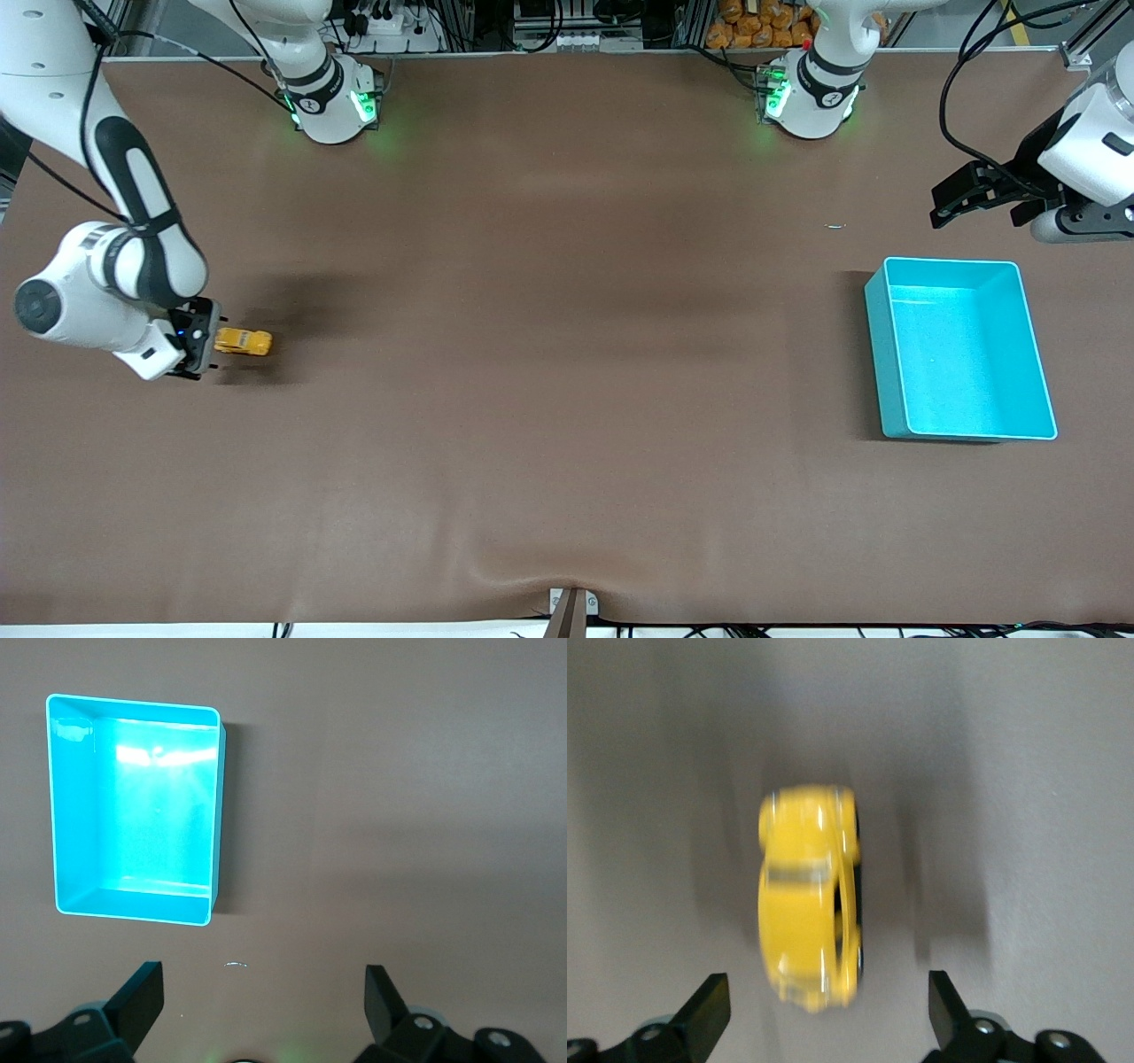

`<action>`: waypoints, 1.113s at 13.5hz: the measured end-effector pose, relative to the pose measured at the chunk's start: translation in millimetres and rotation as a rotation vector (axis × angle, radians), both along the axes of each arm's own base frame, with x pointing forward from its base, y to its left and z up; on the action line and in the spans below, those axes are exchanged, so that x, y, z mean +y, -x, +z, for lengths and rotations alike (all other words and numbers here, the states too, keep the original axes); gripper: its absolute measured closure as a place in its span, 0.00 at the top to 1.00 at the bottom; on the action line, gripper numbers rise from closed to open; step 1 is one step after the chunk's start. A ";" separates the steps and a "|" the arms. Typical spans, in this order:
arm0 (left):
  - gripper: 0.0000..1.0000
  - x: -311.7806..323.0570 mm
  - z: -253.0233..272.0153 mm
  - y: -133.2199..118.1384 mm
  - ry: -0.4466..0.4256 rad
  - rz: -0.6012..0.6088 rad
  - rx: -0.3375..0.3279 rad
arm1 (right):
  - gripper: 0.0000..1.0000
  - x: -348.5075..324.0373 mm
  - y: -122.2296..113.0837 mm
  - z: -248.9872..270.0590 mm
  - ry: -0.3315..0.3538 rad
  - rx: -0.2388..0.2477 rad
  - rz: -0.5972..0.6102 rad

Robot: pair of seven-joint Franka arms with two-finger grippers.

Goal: Wind and store yellow beetle car
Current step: 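Open the right gripper to release the wound car, then retract the right arm while the car rolls toward the bin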

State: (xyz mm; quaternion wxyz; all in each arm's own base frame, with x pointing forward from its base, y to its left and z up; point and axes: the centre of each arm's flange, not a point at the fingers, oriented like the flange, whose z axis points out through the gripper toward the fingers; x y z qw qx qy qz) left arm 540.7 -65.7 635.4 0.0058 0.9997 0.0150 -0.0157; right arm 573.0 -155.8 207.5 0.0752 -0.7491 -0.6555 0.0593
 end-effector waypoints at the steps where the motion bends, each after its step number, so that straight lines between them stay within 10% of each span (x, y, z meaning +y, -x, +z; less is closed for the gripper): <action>1: 1.00 0.3 0.0 0.0 0.000 0.001 0.000 | 1.00 -4.5 -3.4 6.2 -0.002 0.005 -0.007; 15: 1.00 5.0 -5.9 -4.6 0.001 0.009 0.006 | 1.00 -21.8 -10.1 12.2 -0.003 -0.005 -0.037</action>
